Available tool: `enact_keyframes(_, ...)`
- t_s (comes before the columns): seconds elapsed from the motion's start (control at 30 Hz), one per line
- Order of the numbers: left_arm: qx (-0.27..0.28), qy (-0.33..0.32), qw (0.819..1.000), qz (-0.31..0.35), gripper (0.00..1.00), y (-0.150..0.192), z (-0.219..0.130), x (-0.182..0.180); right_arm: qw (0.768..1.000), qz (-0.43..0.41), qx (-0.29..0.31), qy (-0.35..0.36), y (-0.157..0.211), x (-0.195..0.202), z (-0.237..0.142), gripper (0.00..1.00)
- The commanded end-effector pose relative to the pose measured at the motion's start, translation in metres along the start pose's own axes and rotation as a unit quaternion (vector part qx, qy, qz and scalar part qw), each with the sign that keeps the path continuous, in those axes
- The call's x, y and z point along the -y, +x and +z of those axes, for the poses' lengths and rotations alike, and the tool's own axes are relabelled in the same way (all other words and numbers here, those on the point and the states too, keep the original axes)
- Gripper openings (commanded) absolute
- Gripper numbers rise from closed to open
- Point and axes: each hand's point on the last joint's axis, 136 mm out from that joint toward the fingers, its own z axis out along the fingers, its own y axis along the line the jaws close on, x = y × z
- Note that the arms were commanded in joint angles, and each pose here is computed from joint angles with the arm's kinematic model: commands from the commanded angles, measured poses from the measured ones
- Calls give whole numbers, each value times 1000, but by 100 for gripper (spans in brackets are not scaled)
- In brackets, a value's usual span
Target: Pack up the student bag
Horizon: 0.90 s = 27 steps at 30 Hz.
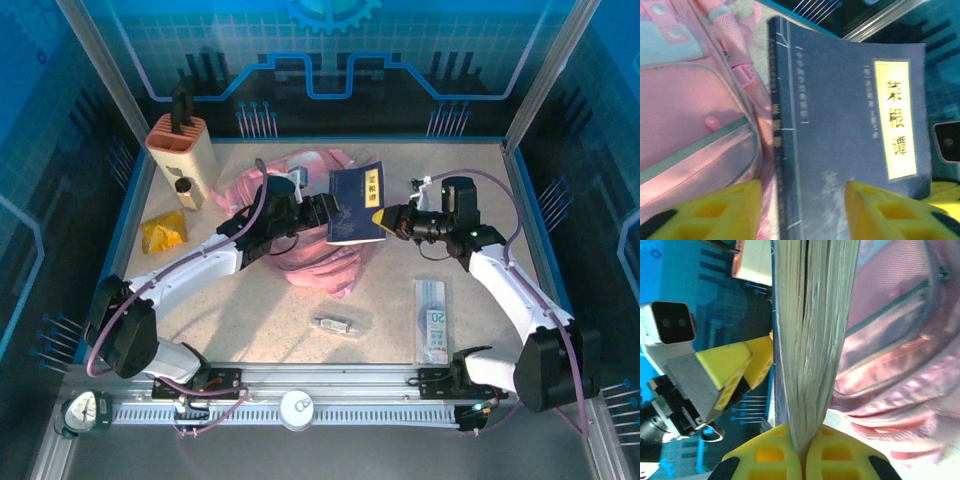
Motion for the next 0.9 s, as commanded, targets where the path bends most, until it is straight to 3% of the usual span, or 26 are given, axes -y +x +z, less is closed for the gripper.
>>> enact_keyframes(0.0, -46, -40, 991, 122, 54, 14, -9, -13, 998, -37, 11, 40, 3, 8, -22, 0)
enact_keyframes(0.13, -123, -87, 968, 201, 61, 45, -1, -40, 996, -34, 6, 78, 14, 30, -35, 0)
enact_keyframes(0.27, -150, -117, 931, 312, 67, 70, 10, -49, 993, -25, 0, 115, 27, 55, -46, 0)
enact_keyframes(0.4, -174, -151, 905, 357, 70, 81, 28, -64, 992, -9, 6, 127, 32, 70, -56, 0)
enact_keyframes(0.7, -210, -173, 870, 411, 75, 94, 64, -79, 991, 13, 21, 135, 29, 88, -70, 0)
enact_keyframes(0.87, -214, -172, 870, 410, 67, 96, 76, -80, 992, 18, 20, 127, 28, 89, -67, 0)
